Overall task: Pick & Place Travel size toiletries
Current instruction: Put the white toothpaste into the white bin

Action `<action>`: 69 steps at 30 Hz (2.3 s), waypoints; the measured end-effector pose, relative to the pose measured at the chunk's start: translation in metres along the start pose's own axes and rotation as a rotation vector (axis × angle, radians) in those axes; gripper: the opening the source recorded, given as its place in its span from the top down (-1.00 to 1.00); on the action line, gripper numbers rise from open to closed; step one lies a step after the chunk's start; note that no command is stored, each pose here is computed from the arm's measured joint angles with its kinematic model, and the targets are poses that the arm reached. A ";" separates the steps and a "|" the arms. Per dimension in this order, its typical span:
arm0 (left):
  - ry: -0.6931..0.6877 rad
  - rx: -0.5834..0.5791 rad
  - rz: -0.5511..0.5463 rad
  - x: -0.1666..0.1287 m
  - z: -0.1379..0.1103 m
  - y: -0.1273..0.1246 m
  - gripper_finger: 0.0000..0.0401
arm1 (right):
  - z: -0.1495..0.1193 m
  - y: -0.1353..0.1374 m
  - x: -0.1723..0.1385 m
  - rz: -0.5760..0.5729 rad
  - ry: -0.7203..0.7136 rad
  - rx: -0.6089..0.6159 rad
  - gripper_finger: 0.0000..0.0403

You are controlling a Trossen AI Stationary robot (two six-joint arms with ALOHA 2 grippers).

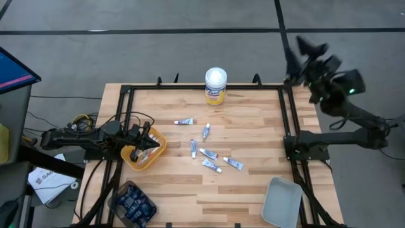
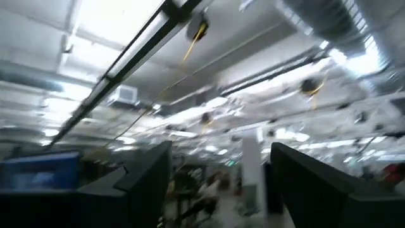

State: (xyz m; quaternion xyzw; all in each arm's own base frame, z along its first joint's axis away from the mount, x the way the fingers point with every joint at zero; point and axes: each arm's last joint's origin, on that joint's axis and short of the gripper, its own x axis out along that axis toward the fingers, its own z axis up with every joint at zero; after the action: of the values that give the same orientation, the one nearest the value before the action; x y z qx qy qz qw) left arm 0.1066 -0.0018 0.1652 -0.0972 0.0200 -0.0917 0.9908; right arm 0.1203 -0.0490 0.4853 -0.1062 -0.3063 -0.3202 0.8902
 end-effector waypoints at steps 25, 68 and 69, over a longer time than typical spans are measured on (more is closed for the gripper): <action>-0.010 0.002 0.002 0.000 0.001 0.000 0.99 | 0.010 -0.022 0.106 -0.476 0.387 -0.369 -0.29; -0.014 0.003 0.001 0.000 0.001 0.000 0.99 | -0.385 0.157 0.022 -0.477 1.946 0.366 -0.29; -0.012 0.003 0.002 0.000 0.001 0.000 0.99 | -0.393 0.156 0.022 -0.514 1.936 0.393 -0.29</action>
State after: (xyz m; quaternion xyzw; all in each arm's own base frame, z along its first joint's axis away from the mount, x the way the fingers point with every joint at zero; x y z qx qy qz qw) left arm 0.1069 -0.0017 0.1663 -0.0964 0.0138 -0.0903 0.9911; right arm 0.4201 -0.0902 0.1895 0.4153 0.4840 -0.3942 0.6618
